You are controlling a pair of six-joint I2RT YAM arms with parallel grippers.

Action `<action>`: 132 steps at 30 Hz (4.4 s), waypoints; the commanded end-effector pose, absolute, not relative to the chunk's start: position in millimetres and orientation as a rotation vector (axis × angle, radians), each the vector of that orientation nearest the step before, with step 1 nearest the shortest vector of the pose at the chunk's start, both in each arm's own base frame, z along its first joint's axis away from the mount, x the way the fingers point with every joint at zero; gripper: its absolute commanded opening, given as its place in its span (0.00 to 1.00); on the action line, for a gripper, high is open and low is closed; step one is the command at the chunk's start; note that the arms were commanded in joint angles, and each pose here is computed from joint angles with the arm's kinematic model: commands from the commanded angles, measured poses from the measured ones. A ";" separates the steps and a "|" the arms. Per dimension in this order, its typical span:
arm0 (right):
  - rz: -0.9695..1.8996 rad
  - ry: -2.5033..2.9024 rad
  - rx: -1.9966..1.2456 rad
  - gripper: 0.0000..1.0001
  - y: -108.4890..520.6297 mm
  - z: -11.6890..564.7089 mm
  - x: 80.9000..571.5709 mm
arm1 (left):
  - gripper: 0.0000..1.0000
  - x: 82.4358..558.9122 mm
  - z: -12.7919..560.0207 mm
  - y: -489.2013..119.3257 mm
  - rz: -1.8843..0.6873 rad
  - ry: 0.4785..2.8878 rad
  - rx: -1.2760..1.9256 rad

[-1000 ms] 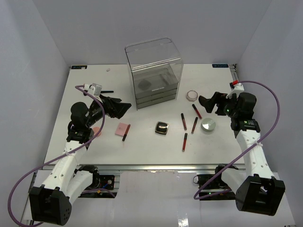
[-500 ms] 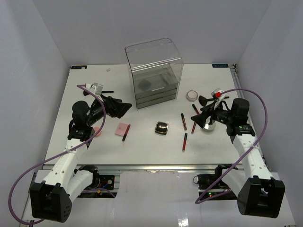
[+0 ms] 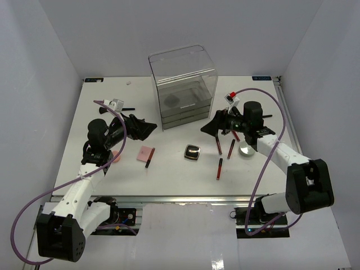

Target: Organize the makeup

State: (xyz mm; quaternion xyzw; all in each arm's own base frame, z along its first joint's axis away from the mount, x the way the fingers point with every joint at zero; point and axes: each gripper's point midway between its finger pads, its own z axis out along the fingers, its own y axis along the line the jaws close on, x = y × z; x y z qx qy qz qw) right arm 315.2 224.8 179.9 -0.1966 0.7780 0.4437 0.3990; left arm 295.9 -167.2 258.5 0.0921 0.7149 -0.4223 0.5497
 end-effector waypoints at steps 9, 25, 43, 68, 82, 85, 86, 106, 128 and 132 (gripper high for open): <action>1.359 1.854 0.001 0.79 252.6 221.8 374.9 | 0.98 300.6 269.7 -164.0 -0.960 1.669 0.225; 1.471 1.794 0.123 0.64 282.6 218.6 428.8 | 0.98 302.0 267.5 -165.0 -0.962 1.679 0.235; 1.542 1.791 0.198 0.53 292.2 211.3 447.1 | 0.98 301.3 266.6 -166.6 -0.970 1.683 0.243; 1.637 1.692 0.243 0.12 284.9 228.2 451.5 | 0.98 304.0 263.7 -164.3 -0.948 1.692 0.236; 1.649 1.626 0.232 0.09 261.4 261.4 429.6 | 0.98 305.9 261.1 -163.0 -0.937 1.701 0.228; 1.651 1.610 0.221 0.09 258.4 270.5 422.1 | 0.98 306.6 260.1 -162.4 -0.933 1.704 0.225; 1.651 1.605 0.220 0.09 257.3 272.8 420.2 | 0.98 306.8 259.7 -162.0 -0.932 1.705 0.223; 1.647 1.533 0.147 0.08 250.1 333.5 407.7 | 0.94 361.8 188.8 -95.9 -0.451 1.980 -0.063; 1.643 1.511 0.113 0.08 253.3 359.1 416.4 | 0.72 365.4 227.6 -114.1 -0.465 1.811 0.228; 1.647 1.501 0.109 0.08 253.6 363.4 417.1 | 0.72 367.1 229.3 -102.5 -0.385 1.806 0.215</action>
